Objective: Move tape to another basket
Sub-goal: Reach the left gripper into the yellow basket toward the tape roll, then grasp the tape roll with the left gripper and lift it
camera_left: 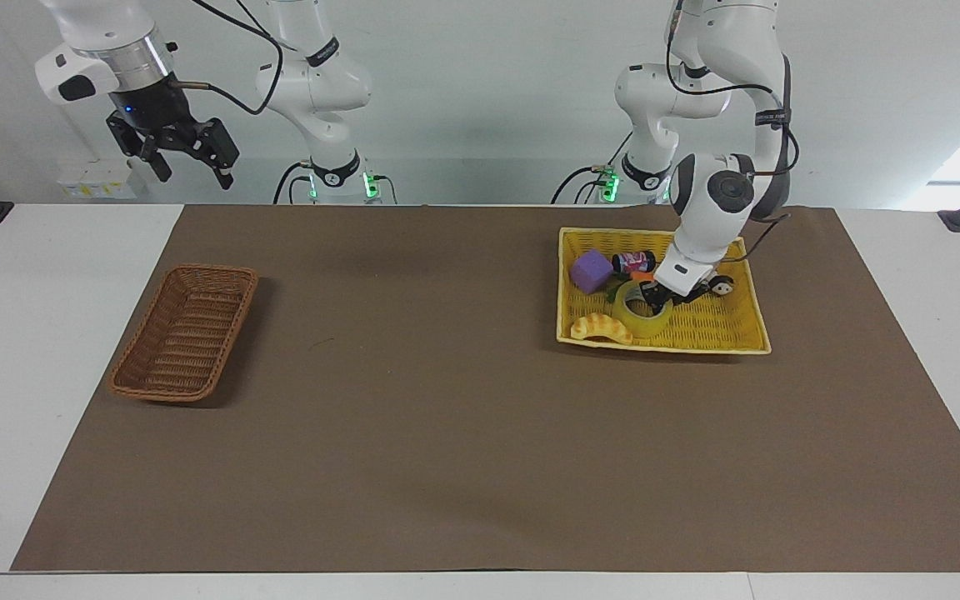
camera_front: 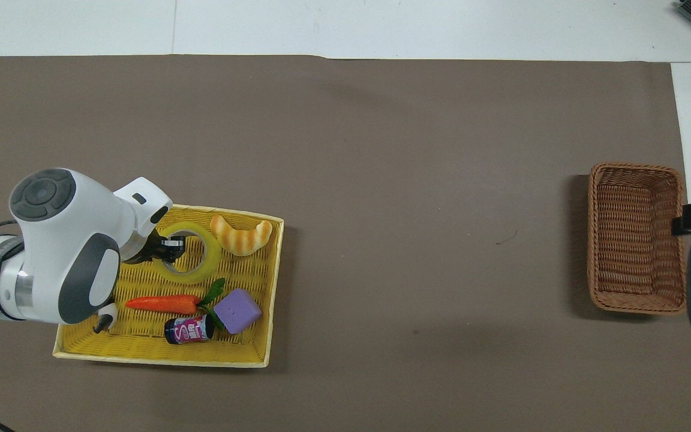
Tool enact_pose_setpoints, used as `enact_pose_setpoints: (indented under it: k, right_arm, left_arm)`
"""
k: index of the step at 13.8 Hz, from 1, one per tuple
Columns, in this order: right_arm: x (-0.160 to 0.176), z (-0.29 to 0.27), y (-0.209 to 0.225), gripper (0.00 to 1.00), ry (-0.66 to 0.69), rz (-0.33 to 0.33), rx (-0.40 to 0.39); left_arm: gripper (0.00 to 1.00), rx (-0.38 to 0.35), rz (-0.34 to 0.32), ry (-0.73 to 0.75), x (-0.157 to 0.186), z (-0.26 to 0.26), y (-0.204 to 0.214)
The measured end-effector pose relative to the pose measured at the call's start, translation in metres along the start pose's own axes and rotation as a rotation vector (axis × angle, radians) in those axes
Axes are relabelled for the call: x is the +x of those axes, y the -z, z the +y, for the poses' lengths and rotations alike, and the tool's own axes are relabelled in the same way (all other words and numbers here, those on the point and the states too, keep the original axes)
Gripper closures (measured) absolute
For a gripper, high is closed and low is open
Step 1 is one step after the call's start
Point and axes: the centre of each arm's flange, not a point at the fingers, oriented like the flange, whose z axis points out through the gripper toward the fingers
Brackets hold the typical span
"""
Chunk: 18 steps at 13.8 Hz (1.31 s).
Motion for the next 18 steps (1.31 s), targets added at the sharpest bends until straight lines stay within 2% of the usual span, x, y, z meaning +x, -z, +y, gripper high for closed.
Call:
enact_pose_setpoints:
  k: [3,5,8,11,13,18]
  right_arm:
    - [0.000,0.000,-0.001,0.00,0.001,-0.004,0.003]
    - [-0.002,-0.006,-0.003,0.00,0.007,-0.012,0.039]
    - [-0.005,-0.015,-0.002,0.00,0.022,-0.017,0.073]
    - [-0.009,-0.026,-0.004,0.00,0.031,-0.036,0.160]
    - [-0.016,-0.034,-0.015,0.00,0.037,-0.076,0.244]
    - [-0.020,-0.072,-0.061,0.00,0.023,-0.121,0.451]
  left_arm:
    - [0.78,-0.045,-0.028,0.036,0.010,-0.004,0.037]
    - [0.78,-0.081,-0.030,0.065,0.017,-0.013,0.064]
    - [0.78,-0.092,-0.047,0.069,0.019,-0.024,0.094]
    - [0.78,-0.166,-0.064,0.075,0.018,-0.012,0.097]
    - [0.78,-0.216,-0.074,0.064,0.015,0.008,0.097]
    - [0.78,-0.301,-0.075,0.077,-0.007,0.100,0.107]
